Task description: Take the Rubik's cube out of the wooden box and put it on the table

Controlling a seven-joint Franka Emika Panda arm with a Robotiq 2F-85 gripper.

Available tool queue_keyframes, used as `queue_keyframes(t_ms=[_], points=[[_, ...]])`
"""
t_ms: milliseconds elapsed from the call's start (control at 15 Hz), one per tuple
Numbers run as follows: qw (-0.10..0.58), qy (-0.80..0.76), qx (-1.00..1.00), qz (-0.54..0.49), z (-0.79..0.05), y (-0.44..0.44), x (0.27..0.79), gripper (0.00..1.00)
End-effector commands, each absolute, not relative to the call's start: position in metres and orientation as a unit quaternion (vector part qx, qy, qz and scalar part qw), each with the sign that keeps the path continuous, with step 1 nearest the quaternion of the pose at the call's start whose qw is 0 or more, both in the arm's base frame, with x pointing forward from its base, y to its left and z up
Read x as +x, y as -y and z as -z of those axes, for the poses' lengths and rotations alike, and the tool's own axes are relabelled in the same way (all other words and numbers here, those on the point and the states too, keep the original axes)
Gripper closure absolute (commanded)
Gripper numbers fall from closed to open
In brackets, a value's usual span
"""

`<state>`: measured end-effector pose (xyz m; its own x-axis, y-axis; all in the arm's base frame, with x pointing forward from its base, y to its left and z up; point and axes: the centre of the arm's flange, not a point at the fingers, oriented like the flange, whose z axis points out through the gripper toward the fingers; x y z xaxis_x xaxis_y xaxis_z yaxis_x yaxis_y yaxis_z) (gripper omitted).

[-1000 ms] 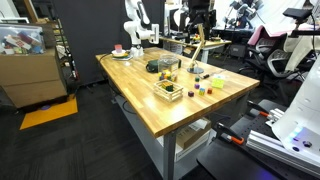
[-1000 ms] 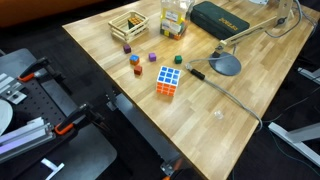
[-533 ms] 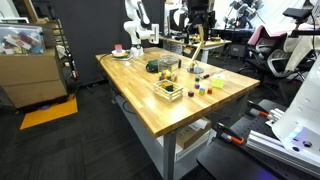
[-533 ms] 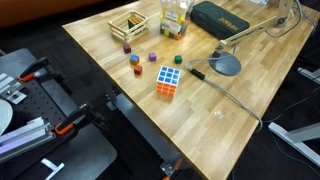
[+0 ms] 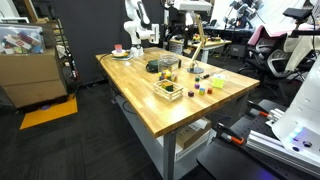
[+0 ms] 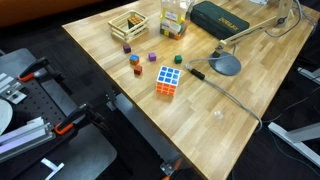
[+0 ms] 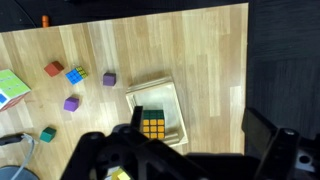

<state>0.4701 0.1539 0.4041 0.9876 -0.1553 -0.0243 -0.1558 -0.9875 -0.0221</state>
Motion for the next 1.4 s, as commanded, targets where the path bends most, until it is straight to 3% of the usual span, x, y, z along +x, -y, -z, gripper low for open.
queue_keyframes(t_ms=[0,667,1333], points=[[0.009,-0.078,-0.997,-0.011,-0.395,-0.156,0.482,0.00],[0.011,-0.085,-0.996,-0.018,-0.382,-0.160,0.505,0.00],[0.003,-0.170,-0.983,-0.074,-0.306,-0.127,0.563,0.00]])
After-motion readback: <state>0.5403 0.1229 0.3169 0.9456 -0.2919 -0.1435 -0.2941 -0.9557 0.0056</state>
